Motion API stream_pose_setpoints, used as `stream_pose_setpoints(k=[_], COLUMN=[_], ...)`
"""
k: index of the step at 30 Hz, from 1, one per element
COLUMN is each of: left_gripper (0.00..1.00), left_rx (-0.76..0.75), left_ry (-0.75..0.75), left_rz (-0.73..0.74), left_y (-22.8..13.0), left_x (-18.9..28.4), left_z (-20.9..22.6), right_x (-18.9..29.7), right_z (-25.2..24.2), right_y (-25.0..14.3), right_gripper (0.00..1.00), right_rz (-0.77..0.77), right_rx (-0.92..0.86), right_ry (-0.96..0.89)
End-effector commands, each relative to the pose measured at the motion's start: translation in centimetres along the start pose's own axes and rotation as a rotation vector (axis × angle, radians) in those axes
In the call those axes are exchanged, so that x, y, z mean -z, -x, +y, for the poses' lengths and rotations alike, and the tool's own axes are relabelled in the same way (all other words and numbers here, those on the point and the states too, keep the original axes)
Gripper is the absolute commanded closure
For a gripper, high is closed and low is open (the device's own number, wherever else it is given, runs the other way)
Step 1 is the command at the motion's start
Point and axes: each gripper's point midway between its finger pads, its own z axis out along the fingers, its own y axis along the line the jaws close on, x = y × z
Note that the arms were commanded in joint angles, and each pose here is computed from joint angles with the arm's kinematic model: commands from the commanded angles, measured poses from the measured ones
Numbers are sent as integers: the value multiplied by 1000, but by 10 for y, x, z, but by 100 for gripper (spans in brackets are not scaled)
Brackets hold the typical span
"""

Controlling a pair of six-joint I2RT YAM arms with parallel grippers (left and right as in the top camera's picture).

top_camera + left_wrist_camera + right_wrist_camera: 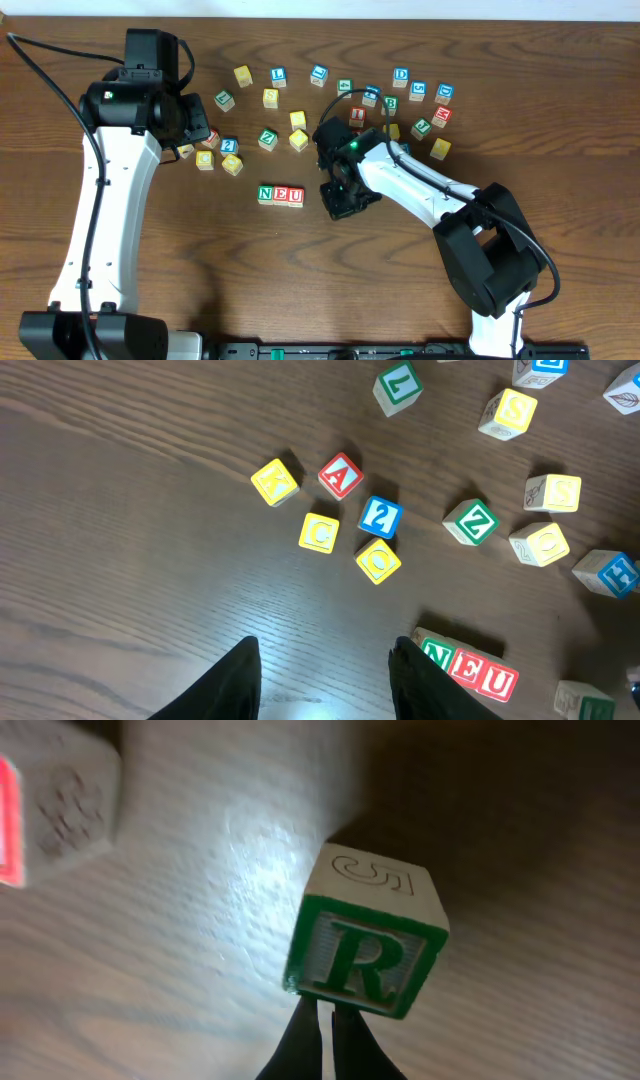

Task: Spell out NEURIPS
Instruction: 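Lower the R block onto the table right of the U block, then push the R block flush against the U block with the right gripper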

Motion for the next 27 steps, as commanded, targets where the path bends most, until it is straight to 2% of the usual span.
stream_pose_setpoints(k=[1,5,11,14,19,27], left_gripper=[58,58,58,58,58,58], left_rx=[-9,-9,-9,-9,-9,-9], left_ry=[7,7,7,7,7,7], left_rz=[-15,-16,-15,-15,-15,-15], left_y=[1,1,1,1,1,1], left_x=[6,6,6,6,6,6], left_z=[3,3,3,3,3,3], right_x=[7,19,64,71,58,19], right_z=[9,11,-3,-25,-48,-45], right_y=[5,6,14,16,14,13], right_gripper=[99,99,99,99,99,99], right_rz=[-30,-23,-65,-92,-93,-78], right_rx=[-29,-38,-83,-202,-377,-439], right_ry=[40,60,40,-32,-94,-43])
